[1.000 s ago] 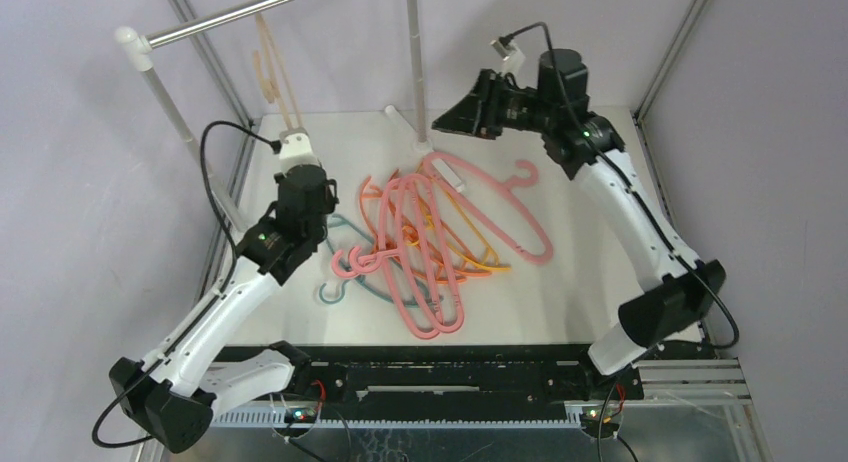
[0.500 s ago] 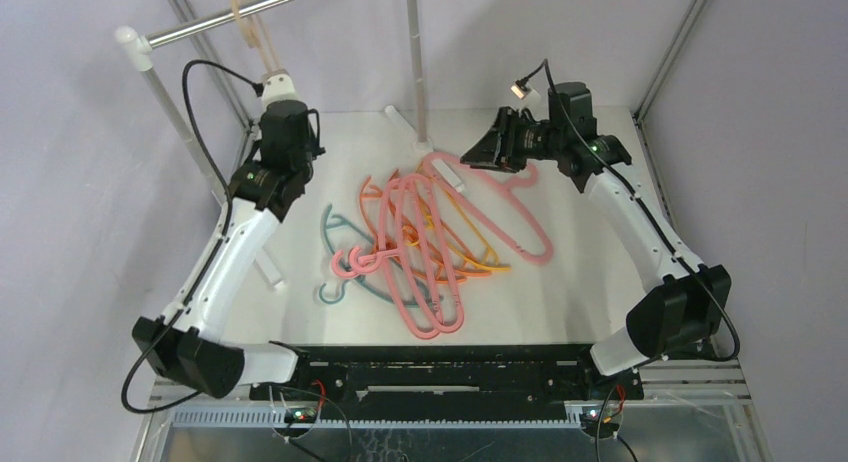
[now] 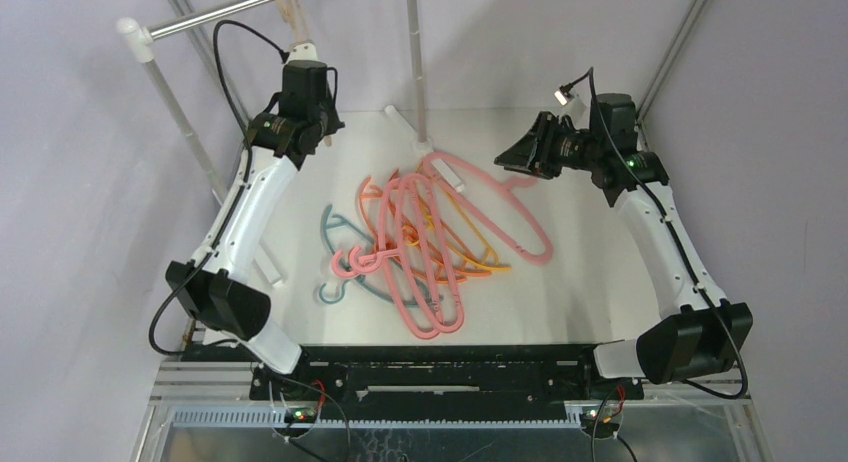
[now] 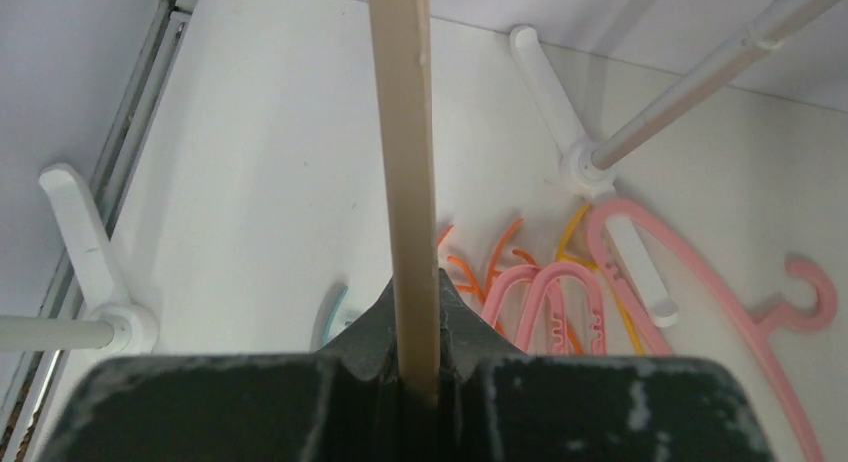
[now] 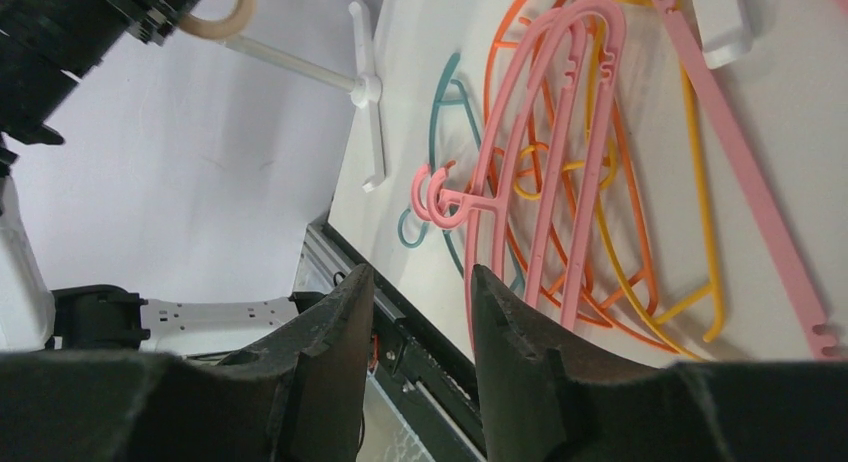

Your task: Organize the hangers

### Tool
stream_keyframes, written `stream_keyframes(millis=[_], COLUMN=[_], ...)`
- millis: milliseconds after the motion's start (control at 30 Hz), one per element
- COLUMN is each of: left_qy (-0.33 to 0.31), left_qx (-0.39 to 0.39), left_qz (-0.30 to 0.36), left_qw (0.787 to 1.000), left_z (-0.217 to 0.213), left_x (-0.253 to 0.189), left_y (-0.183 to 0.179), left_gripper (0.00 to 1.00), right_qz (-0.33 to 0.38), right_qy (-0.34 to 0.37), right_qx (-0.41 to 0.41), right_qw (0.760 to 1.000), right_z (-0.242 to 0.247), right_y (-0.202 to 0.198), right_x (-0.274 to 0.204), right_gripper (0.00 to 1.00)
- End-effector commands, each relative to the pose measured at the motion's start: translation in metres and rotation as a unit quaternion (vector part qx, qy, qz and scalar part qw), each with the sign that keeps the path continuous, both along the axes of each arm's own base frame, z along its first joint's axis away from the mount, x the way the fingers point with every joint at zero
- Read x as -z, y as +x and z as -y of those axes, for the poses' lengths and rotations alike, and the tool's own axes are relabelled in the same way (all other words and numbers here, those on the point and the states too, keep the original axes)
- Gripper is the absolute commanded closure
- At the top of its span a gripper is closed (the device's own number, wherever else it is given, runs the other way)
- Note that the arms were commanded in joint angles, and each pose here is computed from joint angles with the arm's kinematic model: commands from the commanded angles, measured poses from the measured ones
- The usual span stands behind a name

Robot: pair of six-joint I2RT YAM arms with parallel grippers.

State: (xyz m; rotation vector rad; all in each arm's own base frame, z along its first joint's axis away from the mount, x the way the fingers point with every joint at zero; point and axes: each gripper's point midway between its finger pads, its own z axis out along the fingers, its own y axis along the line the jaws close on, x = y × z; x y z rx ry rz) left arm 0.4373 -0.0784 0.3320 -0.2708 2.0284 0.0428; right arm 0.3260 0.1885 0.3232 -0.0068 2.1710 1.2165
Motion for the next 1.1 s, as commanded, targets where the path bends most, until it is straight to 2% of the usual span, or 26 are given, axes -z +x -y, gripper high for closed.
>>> stream_keyframes(millis=[0,133,167,200,233,300,333,367,467,533,600,633,900,1067], left_qy=[-0.024,-0.031,-0.032,-0.034,-0.034,-0.031,-0.029,-0.028,-0.027,-0.025,-0.024,-0.022,-0.037,-0.048], left_qx=[0.03,0.049,0.052,0.054,0.059,0.066,0.066,0.068,0.079,0.083,0.084,0.086,0.117,0.138], left_qz=[-0.017,-0.023,-0.02,-0.013,-0.007,0.005,0.008,0.011,0.017,0.02,0.023,0.026,0.065,0.087], left_qw=[0.999,0.998,0.998,0.998,0.998,0.997,0.997,0.997,0.996,0.996,0.996,0.996,0.99,0.985], left_z=[0.015,0.024,0.024,0.025,0.026,0.025,0.024,0.024,0.024,0.024,0.021,0.02,0.02,0.021], left_x=[-0.003,0.004,0.003,0.001,-0.002,-0.009,-0.011,-0.013,-0.017,-0.018,-0.019,-0.02,-0.039,-0.047], left_y=[0.006,0.01,0.011,0.01,0.01,0.007,0.006,0.004,-0.001,-0.005,-0.009,-0.011,-0.039,-0.058], left_gripper=[1.0,1.0,0.96,0.82,0.73,0.74,0.7,0.58,0.43,0.18,0.04,0.01,0.01,0.01], right_qz=[0.014,0.003,-0.005,-0.013,-0.02,-0.035,-0.042,-0.051,-0.071,-0.086,-0.103,-0.11,-0.182,-0.189], right_qy=[-0.009,-0.063,-0.081,-0.096,-0.11,-0.134,-0.145,-0.155,-0.19,-0.213,-0.233,-0.242,-0.322,-0.345], right_qx=[0.006,0.046,0.058,0.069,0.077,0.089,0.094,0.102,0.123,0.132,0.137,0.137,0.131,0.128], right_qw=[1.0,0.997,0.995,0.993,0.991,0.986,0.984,0.981,0.971,0.964,0.957,0.954,0.92,0.911], right_z=[0.007,0.023,0.029,0.034,0.039,0.046,0.049,0.053,0.065,0.071,0.077,0.079,0.099,0.102], right_y=[0.001,0.012,0.015,0.018,0.021,0.025,0.027,0.03,0.04,0.048,0.054,0.057,0.074,0.089], right_x=[0.003,0.025,0.033,0.041,0.049,0.065,0.072,0.08,0.102,0.119,0.135,0.144,0.217,0.234], right_gripper=[0.52,0.51,0.5,0.5,0.49,0.49,0.49,0.49,0.49,0.49,0.49,0.49,0.5,0.51])
